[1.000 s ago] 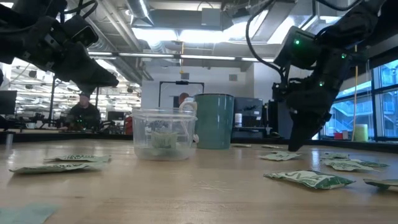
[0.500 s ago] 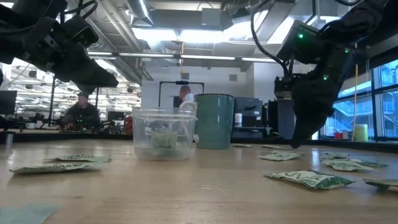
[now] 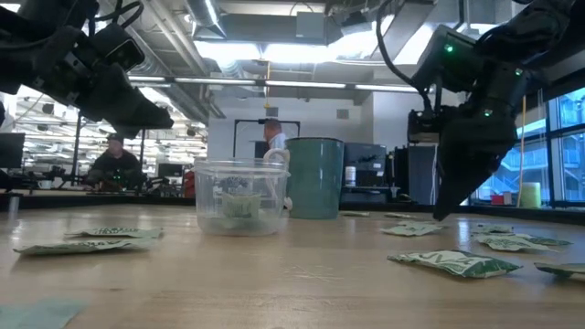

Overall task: Pick and place Stevia / Truvia into bins
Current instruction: Put the white stevia packet into the transparent bin

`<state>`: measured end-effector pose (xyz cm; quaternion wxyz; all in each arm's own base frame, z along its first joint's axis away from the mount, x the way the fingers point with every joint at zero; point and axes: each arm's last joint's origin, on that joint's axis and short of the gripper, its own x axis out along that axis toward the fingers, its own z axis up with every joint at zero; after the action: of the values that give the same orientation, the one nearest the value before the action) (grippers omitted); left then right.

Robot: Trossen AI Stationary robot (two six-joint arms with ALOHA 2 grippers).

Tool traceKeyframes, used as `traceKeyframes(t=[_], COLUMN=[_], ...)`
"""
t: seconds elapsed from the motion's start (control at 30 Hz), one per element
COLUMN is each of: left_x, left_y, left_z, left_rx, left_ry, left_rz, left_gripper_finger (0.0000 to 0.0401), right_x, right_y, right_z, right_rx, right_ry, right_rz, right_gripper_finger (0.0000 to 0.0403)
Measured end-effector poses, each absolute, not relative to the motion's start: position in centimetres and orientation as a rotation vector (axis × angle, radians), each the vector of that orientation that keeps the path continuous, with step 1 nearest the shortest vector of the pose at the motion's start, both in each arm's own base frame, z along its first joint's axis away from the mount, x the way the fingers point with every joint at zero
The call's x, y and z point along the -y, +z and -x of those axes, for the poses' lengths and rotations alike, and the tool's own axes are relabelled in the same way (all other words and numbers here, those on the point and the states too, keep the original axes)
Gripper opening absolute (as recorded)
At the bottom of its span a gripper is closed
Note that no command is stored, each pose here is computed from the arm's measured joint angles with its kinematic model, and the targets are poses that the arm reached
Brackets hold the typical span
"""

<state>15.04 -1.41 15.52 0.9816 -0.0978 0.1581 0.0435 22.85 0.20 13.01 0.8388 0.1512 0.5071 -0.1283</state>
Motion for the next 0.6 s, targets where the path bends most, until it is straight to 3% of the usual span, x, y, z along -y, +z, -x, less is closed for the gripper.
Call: traceKeyframes(t=[0.43,0.6], left_x=[1.4,1.4], left_y=[15.5,15.5], left_z=[-15.0,-15.0], left_rx=[-0.322,-0.323], left_ry=[0.097,0.097], left_rz=[0.14,0.141], left_gripper_finger=[0.0063,0.0063], right_x=[-0.6,-0.6], right_y=[11.2,11.2], right_z=[-23.5,-23.5], right_rx=[-1.133,-1.128], right_ry=[-0.27,-0.277], right_rz=[-0.261,-0.255], right_gripper_finger=[0.0058,0.0031])
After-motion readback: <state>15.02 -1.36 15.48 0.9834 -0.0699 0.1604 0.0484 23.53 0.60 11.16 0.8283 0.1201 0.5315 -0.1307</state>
